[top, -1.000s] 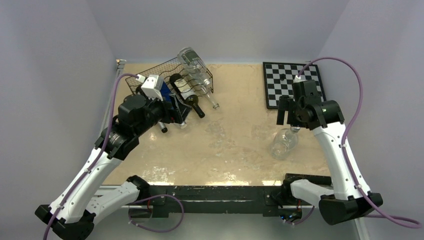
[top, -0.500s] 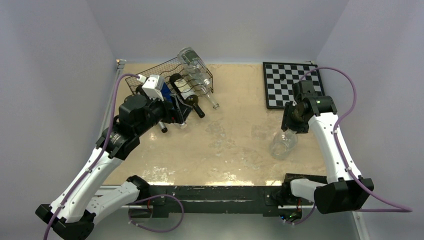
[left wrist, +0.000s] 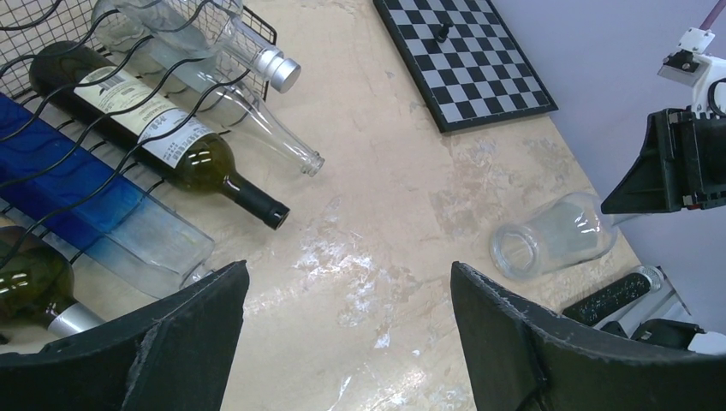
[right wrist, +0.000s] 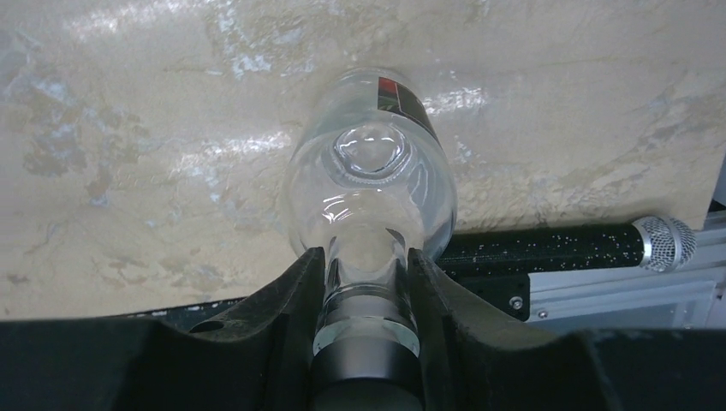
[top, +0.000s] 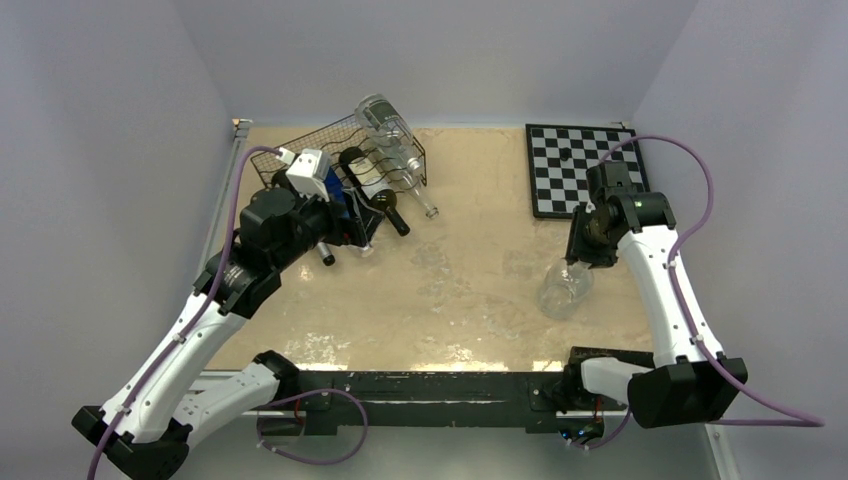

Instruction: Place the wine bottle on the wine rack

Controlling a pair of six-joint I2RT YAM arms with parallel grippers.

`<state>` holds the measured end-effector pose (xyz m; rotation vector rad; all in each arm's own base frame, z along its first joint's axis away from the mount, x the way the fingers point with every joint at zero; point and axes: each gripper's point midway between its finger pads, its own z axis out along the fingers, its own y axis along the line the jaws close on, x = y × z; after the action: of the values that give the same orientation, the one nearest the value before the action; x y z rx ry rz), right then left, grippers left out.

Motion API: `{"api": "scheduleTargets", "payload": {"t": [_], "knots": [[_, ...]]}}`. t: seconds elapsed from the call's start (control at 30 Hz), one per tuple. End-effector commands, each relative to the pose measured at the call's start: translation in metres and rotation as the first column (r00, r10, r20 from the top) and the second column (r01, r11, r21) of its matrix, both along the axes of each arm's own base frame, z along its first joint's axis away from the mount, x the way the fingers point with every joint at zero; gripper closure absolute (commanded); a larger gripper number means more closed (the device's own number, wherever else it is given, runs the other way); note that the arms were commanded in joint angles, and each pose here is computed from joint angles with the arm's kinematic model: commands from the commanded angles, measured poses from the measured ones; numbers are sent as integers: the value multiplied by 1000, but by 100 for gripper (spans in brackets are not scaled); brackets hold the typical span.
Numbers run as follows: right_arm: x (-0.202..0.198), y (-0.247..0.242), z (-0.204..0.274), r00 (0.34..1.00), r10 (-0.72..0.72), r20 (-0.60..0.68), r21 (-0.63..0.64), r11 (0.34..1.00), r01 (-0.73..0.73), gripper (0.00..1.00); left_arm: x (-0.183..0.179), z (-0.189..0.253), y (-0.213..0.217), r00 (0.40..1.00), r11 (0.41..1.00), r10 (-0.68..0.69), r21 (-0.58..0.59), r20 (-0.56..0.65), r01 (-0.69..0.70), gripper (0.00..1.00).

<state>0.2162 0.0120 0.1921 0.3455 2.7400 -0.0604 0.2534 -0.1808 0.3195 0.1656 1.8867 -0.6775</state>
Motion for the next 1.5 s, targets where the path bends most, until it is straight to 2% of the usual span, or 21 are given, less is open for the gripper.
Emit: {"api": "scheduleTargets", "payload": {"t": [0.0, 0.27, 0.5, 0.63, 0.77, 0.9, 0.97, 1.07, 1.27, 1.47], "knots": [[1, 40, 38, 990, 95, 101, 158, 981, -110, 100, 6, 27, 1, 997, 1000, 9, -21, 80, -8, 9], [12, 116, 71, 958, 220, 183, 311, 912, -268, 100, 4, 15, -6, 999, 999, -11, -40, 36, 12, 9], [30, 190, 76, 927, 315, 203, 389, 843, -372, 100, -6, -56, -30, 983, 991, -122, -65, -136, 114, 9], [42, 223, 77, 910, 350, 222, 422, 807, -413, 100, -20, -98, -48, 939, 970, -243, -71, -243, 233, 9], [56, 249, 90, 879, 372, 298, 467, 746, -474, 100, -33, -130, -63, 873, 938, -345, -99, -346, 332, 10], [62, 262, 93, 866, 397, 304, 494, 712, -499, 100, -39, -144, -77, 821, 899, -435, -117, -370, 423, 11], [64, 270, 91, 864, 401, 305, 522, 689, -503, 100, -46, -149, -85, 800, 868, -481, -63, -360, 493, 12], [64, 279, 85, 867, 404, 291, 560, 664, -497, 100, -45, -157, -92, 808, 859, -466, 35, -362, 511, 12], [55, 287, 68, 872, 419, 253, 617, 624, -479, 100, -22, -179, -89, 862, 911, -349, 82, -368, 404, 12], [39, 286, 53, 866, 444, 229, 653, 590, -475, 100, -7, -197, -82, 887, 935, -256, 135, -384, 328, 13]]}}
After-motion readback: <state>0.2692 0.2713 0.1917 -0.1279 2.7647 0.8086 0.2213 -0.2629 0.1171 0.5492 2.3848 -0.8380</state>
